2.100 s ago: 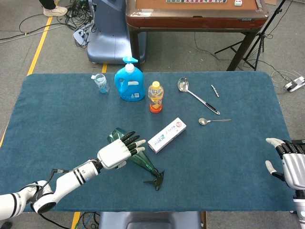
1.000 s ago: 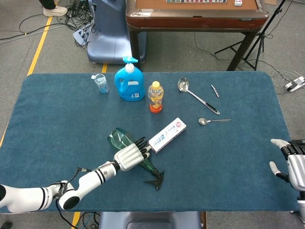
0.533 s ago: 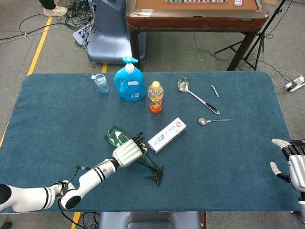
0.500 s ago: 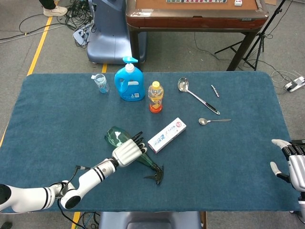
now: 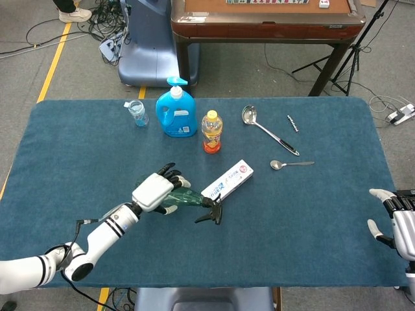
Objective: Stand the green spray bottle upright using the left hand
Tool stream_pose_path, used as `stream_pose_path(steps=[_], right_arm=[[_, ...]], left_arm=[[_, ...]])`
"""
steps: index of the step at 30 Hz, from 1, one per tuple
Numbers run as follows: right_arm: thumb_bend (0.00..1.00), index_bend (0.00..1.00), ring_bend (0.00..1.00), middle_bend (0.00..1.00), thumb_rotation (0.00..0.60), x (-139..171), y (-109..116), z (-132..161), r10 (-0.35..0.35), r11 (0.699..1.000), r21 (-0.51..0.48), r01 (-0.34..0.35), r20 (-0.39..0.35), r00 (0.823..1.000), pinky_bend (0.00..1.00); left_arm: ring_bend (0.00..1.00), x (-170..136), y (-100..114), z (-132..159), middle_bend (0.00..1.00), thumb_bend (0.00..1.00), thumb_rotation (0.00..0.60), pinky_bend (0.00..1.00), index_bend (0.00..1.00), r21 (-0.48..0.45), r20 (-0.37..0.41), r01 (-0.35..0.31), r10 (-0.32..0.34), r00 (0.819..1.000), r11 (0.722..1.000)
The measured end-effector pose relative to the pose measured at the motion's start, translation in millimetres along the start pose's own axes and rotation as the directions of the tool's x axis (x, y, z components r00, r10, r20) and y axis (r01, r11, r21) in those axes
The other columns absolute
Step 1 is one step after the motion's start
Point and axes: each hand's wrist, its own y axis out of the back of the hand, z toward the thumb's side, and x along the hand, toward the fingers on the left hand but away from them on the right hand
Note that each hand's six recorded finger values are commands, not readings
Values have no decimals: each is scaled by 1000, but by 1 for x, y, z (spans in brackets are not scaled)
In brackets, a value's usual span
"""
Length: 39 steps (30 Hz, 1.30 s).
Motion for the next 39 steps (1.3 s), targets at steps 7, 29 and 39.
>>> stream_pose_path(steps=[7, 29, 39], right_arm=[[308, 238, 202, 269, 600, -2, -1, 3, 5, 1000, 0, -5, -5, 1000, 254], [308, 238, 202, 269, 600, -4, -1, 9, 9, 1000, 8, -9, -6, 1000, 254], [308, 238, 202, 269, 600, -2, -1, 9, 9, 1000, 7, -9, -3, 1000, 254]], left_arm=[[158, -12, 29, -32, 438, 311, 600, 0, 457, -408, -80, -149, 127, 989, 901], [161, -30, 10, -122, 437, 312, 600, 0, 442, -590, -327, -475, 345, 880, 653], [159, -34, -4, -136, 437, 311, 600, 0, 420, -544, -360, -476, 321, 876, 691]])
